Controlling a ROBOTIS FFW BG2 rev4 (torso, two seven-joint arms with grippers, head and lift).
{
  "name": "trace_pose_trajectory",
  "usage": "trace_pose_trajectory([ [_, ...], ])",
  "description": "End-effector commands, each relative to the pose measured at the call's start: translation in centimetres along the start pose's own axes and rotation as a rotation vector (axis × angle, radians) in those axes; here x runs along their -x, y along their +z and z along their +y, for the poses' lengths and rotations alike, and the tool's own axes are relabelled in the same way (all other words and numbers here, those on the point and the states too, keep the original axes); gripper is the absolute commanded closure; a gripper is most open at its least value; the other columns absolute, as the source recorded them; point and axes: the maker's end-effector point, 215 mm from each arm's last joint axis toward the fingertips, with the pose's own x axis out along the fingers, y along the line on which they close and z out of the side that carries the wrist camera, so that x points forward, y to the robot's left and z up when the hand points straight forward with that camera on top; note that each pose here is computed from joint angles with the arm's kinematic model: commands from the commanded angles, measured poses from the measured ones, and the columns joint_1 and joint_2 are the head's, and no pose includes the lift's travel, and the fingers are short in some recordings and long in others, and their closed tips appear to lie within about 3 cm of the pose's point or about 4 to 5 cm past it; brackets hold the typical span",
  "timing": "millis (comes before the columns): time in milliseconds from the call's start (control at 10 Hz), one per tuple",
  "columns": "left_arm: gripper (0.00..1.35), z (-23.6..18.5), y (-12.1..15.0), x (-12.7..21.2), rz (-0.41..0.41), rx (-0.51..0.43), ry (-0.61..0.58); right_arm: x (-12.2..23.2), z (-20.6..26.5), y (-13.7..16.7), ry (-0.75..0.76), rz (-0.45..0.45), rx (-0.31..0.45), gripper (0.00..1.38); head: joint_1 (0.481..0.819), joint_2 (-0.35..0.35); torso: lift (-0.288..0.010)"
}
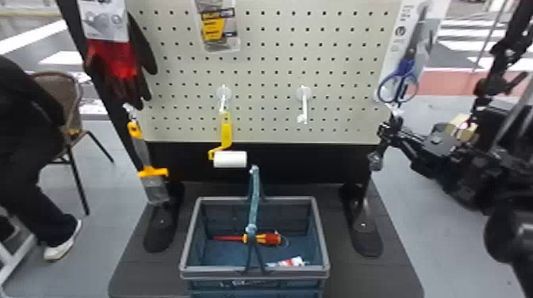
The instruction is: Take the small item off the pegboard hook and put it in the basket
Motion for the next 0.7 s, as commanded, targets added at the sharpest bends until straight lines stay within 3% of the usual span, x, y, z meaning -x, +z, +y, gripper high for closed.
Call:
trace_pose_trajectory([
  [0, 0.21, 0.0, -0.1, 0.0, 0.003, 0.001, 0.002, 0.3, 0.7, 0.9, -0.002, -0.020, 0.007, 1.20, 0.549, 0.000, -0.100],
  [600, 0.21, -0.2, -0.1, 0.0, 0.003, 0.003, 0.001, 2.6, 3.1, 1.1, -0.015, -0.055, -0.012, 1.20, 0.549, 0.000, -0.100],
])
